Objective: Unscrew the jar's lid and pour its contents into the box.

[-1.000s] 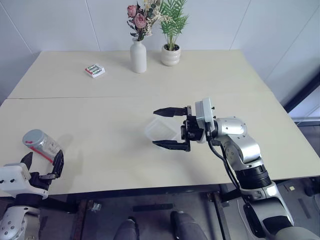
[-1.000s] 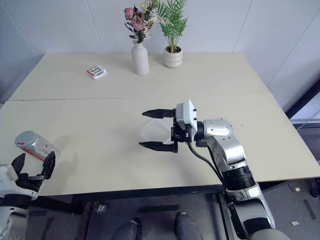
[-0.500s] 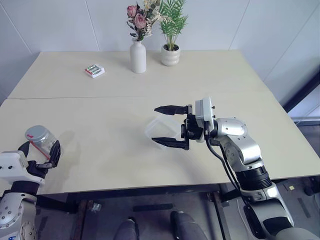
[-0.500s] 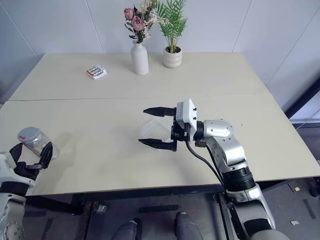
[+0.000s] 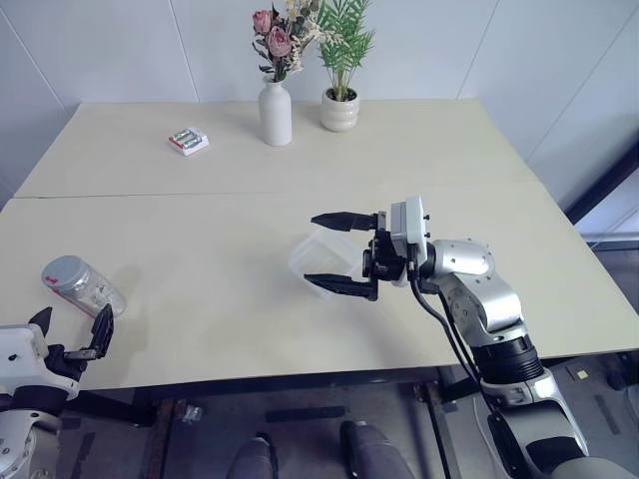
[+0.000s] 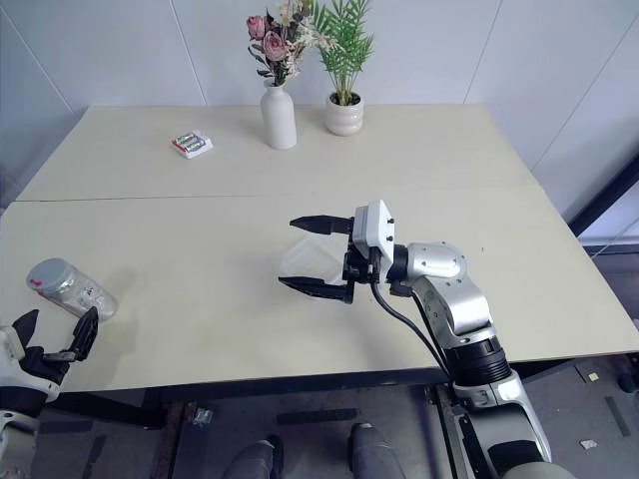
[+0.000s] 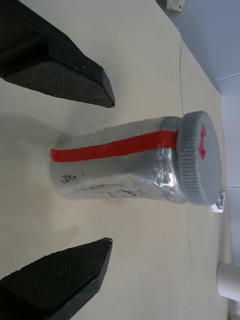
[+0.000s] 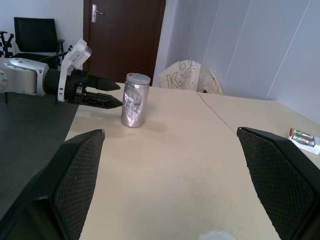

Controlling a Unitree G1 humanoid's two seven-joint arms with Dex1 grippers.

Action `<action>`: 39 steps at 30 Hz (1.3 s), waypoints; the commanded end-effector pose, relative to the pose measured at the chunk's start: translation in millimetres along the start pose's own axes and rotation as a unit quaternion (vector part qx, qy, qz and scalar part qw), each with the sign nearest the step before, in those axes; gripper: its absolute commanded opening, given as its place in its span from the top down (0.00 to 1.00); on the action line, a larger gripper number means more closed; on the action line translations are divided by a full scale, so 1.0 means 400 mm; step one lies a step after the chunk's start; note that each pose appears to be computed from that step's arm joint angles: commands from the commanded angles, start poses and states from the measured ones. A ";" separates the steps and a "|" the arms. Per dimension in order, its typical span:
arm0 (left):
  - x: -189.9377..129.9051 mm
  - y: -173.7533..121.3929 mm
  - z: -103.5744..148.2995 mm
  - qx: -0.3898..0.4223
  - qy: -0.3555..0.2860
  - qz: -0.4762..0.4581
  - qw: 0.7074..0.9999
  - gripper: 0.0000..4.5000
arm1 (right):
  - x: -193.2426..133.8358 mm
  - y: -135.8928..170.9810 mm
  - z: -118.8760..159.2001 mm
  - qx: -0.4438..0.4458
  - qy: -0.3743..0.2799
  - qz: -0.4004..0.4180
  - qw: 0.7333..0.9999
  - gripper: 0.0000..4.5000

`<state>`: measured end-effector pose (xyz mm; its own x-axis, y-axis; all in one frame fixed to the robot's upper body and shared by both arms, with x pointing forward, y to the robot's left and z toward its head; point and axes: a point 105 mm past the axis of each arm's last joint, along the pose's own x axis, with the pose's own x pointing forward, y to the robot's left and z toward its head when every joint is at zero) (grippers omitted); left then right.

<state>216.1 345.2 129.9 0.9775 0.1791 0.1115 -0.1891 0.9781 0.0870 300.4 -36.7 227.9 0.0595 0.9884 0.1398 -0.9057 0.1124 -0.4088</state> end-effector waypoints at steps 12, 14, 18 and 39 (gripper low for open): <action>0.042 0.063 0.075 0.050 -0.027 -0.056 0.997 0.01 | 0.012 -0.001 0.032 -0.021 -0.021 0.006 1.000 0.00; 0.046 0.069 0.077 0.052 -0.026 -0.061 0.996 0.01 | 0.011 -0.001 0.033 -0.021 -0.020 0.005 1.000 0.00; 0.056 0.073 0.068 0.055 -0.017 -0.078 0.995 0.01 | 0.011 0.000 0.035 -0.020 -0.021 0.002 1.000 0.00; 0.129 0.073 0.047 0.063 -0.003 -0.141 0.988 0.15 | 0.000 0.000 0.048 -0.026 -0.015 -0.009 1.000 0.00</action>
<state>260.0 379.6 145.3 0.9948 -0.0920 0.0432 0.0819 0.9773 0.1953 297.7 -34.8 233.4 0.0680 0.9868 0.1470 -0.9008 0.1240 -0.4162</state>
